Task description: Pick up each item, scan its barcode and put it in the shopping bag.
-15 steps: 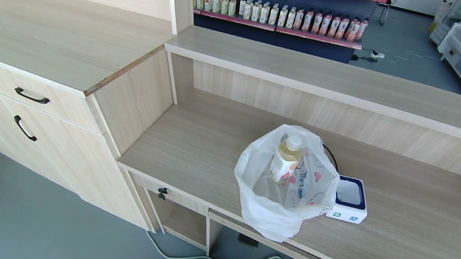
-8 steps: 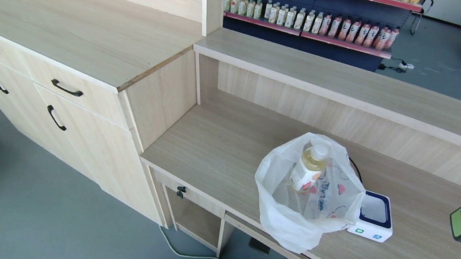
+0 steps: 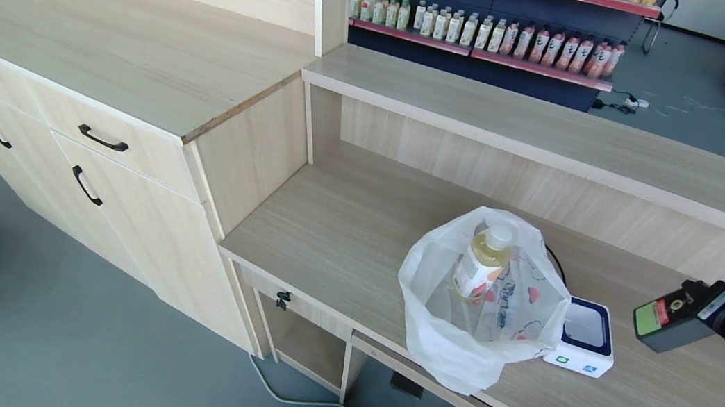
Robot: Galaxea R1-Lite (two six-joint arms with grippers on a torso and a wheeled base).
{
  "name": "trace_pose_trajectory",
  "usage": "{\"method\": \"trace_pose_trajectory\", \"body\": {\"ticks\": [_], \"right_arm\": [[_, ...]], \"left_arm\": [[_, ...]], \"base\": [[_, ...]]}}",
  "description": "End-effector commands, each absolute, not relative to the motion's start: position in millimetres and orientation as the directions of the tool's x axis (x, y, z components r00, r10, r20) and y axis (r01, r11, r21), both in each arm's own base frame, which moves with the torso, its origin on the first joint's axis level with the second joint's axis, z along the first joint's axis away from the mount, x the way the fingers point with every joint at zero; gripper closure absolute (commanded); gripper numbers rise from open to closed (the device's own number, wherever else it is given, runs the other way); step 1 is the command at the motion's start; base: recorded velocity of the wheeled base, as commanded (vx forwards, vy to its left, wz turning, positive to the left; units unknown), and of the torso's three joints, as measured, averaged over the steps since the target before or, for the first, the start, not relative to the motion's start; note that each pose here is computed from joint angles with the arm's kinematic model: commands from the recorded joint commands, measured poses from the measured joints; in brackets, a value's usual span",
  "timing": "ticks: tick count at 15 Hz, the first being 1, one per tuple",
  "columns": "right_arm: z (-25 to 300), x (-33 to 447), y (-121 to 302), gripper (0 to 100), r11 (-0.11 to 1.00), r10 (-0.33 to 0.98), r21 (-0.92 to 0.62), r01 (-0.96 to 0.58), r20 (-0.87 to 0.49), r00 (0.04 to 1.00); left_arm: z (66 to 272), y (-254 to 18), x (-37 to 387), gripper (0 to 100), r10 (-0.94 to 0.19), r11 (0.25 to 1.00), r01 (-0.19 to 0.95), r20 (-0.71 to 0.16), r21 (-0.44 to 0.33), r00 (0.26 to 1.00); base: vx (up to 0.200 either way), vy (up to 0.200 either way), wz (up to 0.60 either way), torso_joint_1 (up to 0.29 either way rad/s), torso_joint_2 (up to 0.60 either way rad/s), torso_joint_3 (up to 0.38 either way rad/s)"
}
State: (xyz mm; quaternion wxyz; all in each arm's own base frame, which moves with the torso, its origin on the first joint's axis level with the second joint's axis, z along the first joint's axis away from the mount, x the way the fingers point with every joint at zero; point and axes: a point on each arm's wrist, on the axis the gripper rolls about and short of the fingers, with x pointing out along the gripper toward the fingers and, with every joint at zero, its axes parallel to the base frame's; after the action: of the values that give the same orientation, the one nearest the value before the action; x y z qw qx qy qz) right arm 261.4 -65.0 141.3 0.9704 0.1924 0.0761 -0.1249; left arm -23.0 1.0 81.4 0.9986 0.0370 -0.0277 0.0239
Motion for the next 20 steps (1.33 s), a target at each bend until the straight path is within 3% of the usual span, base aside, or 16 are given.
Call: {"method": "trace_pose_trajectory", "body": {"ticks": [1,13,20], "right_arm": [[117.0,276.1,-67.7,100,0.884,-0.157,0.396,0.247,-0.245,0.957],[104.3,292.2,-66.5,100,0.884,0.074,0.468,0.023,-0.187,0.980],[91.9,301.2,-66.5,100,0.918,0.093,0.396,-0.012,-0.186,0.978]], "left_arm": [[81.5,1.0,-23.0,0,0.046,0.996,-0.050,0.058,0.072,0.997],[81.5,1.0,-23.0,0,0.046,0.996,-0.050,0.058,0.072,0.997],[81.5,1.0,-23.0,0,0.046,0.996,-0.050,0.058,0.072,0.997]], "base": [[0.000,0.000,0.00,0.000,0.00,0.000],[0.000,0.000,0.00,0.000,0.00,0.000],[0.000,0.000,0.00,0.000,0.00,0.000]]}}
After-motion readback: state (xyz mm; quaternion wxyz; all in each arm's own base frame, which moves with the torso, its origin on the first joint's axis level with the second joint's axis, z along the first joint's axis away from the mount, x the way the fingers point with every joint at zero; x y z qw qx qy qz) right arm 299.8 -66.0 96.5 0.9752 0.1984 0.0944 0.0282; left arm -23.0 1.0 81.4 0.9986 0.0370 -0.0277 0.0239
